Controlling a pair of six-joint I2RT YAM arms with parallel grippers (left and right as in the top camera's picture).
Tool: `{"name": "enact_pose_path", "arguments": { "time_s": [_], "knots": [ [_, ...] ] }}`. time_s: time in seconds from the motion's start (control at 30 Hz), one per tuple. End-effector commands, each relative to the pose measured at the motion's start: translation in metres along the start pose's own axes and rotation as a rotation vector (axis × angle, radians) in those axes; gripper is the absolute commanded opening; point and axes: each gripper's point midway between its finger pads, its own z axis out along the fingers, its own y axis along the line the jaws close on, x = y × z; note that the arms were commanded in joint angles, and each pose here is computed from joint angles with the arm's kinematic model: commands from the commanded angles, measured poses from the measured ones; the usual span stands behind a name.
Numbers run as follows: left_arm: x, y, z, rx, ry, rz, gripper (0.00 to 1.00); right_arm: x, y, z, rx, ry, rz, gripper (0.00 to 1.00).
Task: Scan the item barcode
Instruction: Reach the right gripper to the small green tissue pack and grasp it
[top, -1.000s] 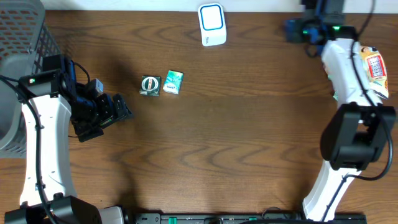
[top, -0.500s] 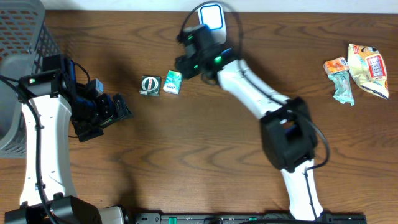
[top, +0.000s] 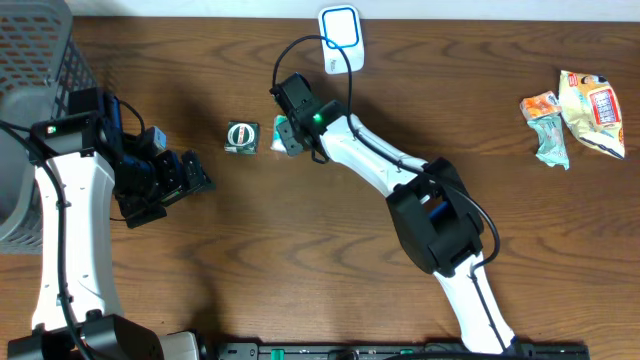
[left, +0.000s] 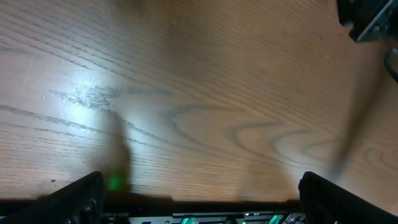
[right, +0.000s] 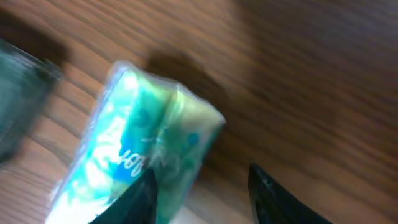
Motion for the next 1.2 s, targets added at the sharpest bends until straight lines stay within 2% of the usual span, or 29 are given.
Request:
{"name": "enact_pose_path", "arguments": {
  "time_s": [0.0, 0.13, 0.23, 0.33, 0.43, 0.53, 0.63, 0.77, 1.0, 1.07, 1.17],
  "knots": [
    [0.001, 0.000, 0.000, -0.003, 0.002, -0.004, 0.98, 0.030, -0.044, 0.003, 0.207, 0.099, -0.002, 0.41],
    [0.001, 0.000, 0.000, -0.003, 0.002, -0.005, 0.98, 0.049, -0.077, -0.026, 0.378, 0.186, -0.017, 0.41],
    [0.001, 0.000, 0.000, -0.003, 0.002, -0.004, 0.98, 0.051, -0.080, -0.044, 0.390, 0.207, -0.028, 0.42],
    [0.001, 0.000, 0.000, -0.003, 0.002, -0.004, 0.98, 0.037, -0.077, -0.063, 0.377, 0.156, -0.017, 0.44],
    [0.001, 0.000, 0.000, -0.003, 0.002, -0.004, 0.98, 0.015, -0.065, -0.083, 0.310, 0.072, 0.011, 0.45],
    [0.001, 0.000, 0.000, -0.003, 0.002, -0.005, 0.98, -0.015, -0.022, -0.088, 0.053, -0.033, 0.053, 0.47],
    [0.001, 0.000, 0.000, -0.003, 0.002, -0.005, 0.98, -0.033, 0.002, -0.086, -0.076, -0.097, 0.062, 0.42],
    [0.001, 0.000, 0.000, -0.003, 0.002, -0.005, 0.98, -0.043, 0.007, -0.076, -0.072, -0.143, 0.060, 0.42],
    [0.001, 0.000, 0.000, -0.003, 0.002, -0.004, 0.98, -0.015, 0.007, -0.019, -0.038, -0.056, 0.064, 0.42],
    [0.001, 0.000, 0.000, -0.003, 0.002, -0.005, 0.98, -0.006, -0.001, -0.011, 0.007, -0.030, 0.060, 0.43],
    [0.001, 0.000, 0.000, -0.003, 0.002, -0.004, 0.98, -0.002, -0.031, -0.017, 0.178, -0.022, 0.053, 0.44]
  ]
}}
